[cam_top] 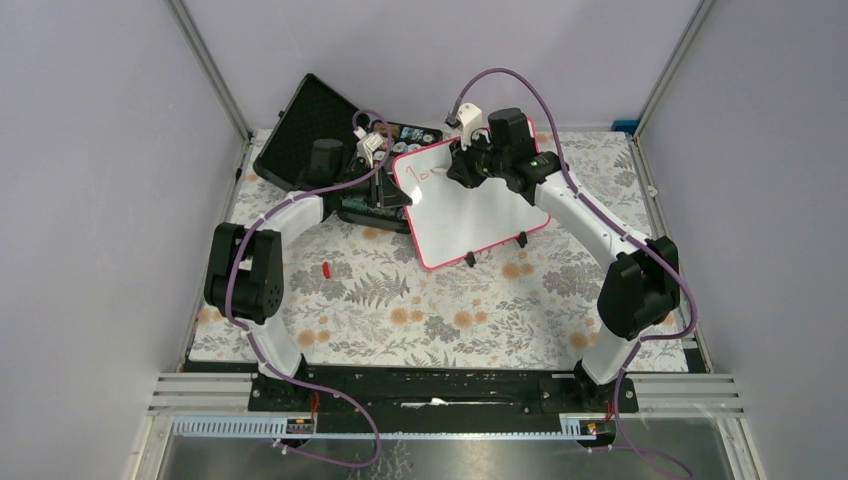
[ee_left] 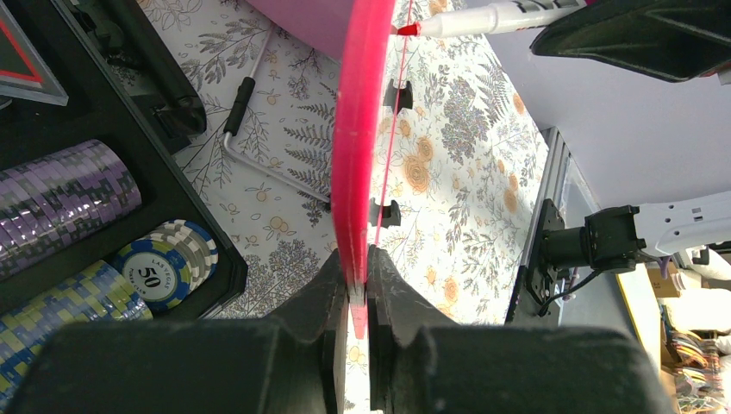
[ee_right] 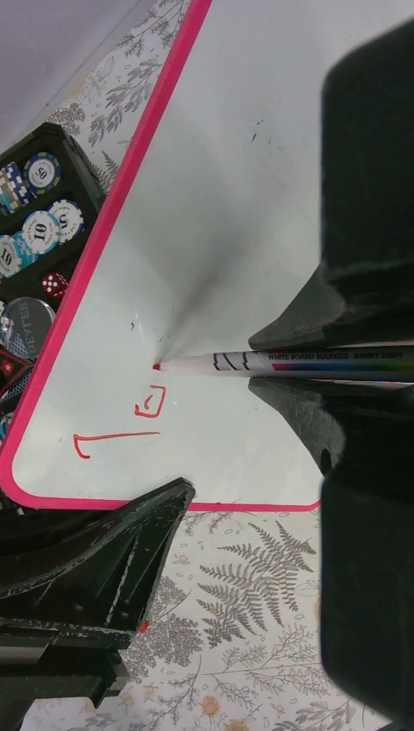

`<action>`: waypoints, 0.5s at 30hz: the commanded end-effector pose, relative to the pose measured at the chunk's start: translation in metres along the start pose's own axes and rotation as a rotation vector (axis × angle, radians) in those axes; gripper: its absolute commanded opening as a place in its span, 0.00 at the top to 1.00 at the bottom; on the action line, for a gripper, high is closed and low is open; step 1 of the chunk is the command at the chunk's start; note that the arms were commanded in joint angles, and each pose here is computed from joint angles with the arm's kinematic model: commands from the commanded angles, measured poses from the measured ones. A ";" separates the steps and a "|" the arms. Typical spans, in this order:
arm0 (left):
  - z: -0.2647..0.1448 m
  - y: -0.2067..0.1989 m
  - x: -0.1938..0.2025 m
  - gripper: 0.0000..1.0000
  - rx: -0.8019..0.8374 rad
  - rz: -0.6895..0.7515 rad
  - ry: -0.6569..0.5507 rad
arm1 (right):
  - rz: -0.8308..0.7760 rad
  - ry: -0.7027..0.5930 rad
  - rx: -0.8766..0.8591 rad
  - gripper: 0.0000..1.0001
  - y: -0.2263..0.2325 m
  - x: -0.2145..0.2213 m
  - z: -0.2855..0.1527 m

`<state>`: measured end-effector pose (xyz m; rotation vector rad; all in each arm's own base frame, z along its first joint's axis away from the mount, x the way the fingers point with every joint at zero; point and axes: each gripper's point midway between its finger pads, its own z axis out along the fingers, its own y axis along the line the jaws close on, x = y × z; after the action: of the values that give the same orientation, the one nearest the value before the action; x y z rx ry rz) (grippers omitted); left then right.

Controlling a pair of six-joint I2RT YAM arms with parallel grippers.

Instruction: Write a sentence on the whiteboard

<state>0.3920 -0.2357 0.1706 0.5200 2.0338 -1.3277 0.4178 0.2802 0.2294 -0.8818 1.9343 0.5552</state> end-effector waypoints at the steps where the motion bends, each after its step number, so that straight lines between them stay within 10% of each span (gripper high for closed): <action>1: 0.003 -0.006 -0.011 1.00 0.011 0.062 -0.013 | -0.029 -0.014 0.017 1.00 0.001 -0.002 -0.006; 15: 0.003 -0.007 -0.011 1.00 0.011 0.062 -0.014 | -0.044 -0.008 0.055 1.00 -0.009 0.000 -0.014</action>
<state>0.3920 -0.2357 0.1704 0.5196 2.0343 -1.3274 0.4119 0.2764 0.2213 -0.9005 1.9437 0.5465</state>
